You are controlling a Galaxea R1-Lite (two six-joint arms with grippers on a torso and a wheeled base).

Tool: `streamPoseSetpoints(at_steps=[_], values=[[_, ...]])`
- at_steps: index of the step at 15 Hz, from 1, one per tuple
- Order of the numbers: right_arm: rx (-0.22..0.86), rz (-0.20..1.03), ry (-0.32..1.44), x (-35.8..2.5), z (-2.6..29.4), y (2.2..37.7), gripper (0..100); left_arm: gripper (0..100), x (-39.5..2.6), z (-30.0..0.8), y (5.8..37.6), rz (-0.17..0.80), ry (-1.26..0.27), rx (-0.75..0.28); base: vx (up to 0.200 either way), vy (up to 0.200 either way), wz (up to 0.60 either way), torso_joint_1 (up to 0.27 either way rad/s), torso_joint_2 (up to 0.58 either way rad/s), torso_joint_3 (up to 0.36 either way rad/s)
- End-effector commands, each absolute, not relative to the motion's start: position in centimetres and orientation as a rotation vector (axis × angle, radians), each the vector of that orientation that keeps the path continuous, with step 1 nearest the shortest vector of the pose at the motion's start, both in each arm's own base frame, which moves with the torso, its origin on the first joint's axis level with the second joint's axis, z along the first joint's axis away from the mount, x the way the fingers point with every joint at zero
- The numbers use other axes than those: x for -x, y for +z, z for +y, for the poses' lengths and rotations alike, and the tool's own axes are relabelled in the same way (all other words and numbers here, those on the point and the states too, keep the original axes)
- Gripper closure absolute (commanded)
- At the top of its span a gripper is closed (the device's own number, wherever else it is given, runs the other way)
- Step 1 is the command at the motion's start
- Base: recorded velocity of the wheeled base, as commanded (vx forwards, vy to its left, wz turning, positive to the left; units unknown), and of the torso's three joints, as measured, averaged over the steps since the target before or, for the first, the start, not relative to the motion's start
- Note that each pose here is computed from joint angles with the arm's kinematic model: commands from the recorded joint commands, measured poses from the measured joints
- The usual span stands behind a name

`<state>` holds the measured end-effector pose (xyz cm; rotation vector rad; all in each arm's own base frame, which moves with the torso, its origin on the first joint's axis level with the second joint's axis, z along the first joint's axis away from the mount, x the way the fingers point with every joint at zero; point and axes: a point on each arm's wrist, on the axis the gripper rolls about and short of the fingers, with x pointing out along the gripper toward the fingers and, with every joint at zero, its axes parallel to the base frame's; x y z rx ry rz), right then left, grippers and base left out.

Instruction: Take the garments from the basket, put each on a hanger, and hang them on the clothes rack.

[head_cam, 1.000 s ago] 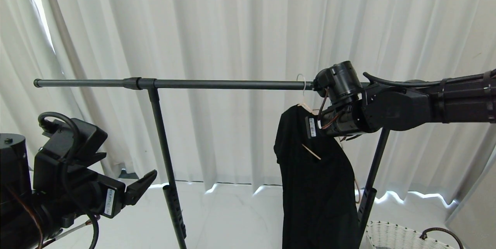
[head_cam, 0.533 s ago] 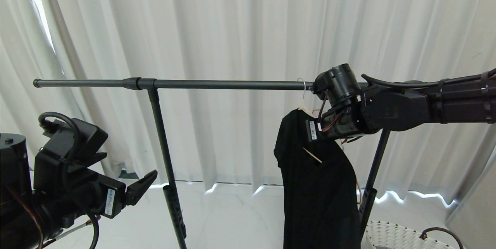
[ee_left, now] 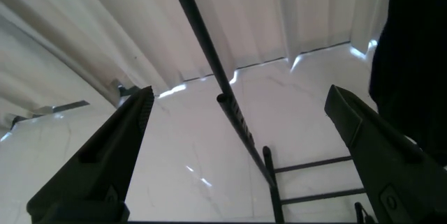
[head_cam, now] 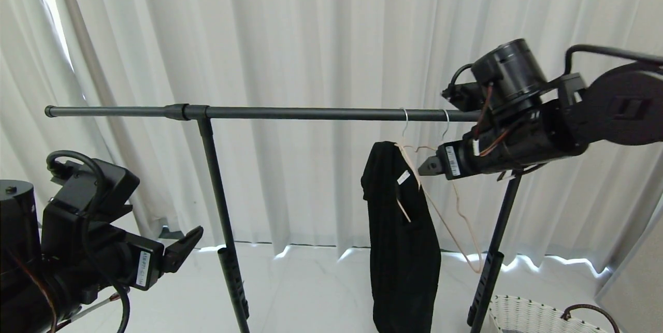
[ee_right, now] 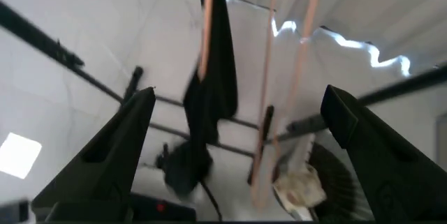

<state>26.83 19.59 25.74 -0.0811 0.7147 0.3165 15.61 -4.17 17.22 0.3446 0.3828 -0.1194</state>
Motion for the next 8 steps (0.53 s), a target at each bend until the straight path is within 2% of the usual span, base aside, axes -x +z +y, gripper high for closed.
streamPoseSetpoints(at_steps=[1, 2, 5, 8], values=[[0.101, 0.652, 0.333, -22.8, 16.3, 29.8, 0, 0, -15.6, -4.1, 17.2, 0.384, -0.116, -0.344, 0.000, 0.000, 0.00, 0.000, 0.00, 0.000], [0.141, 0.645, 0.302, -22.3, 15.0, 30.3, 0, 0, -15.6, -4.1, 17.2, 0.384, -0.116, -0.344, 0.000, 0.000, 0.00, 0.000, 0.00, 0.000], [0.261, 0.603, 0.213, -21.6, 11.0, 31.2, 0, 0, -15.6, -4.1, 17.2, 0.384, -0.116, -0.344, -0.200, 0.000, 0.00, 0.010, 0.00, 0.004], [0.323, 0.610, 0.169, -21.1, 9.1, 31.0, 0, 0, -15.6, -4.1, 17.3, 0.381, -0.116, -0.345, -0.200, 0.000, 0.00, -0.006, 0.00, 0.010]])
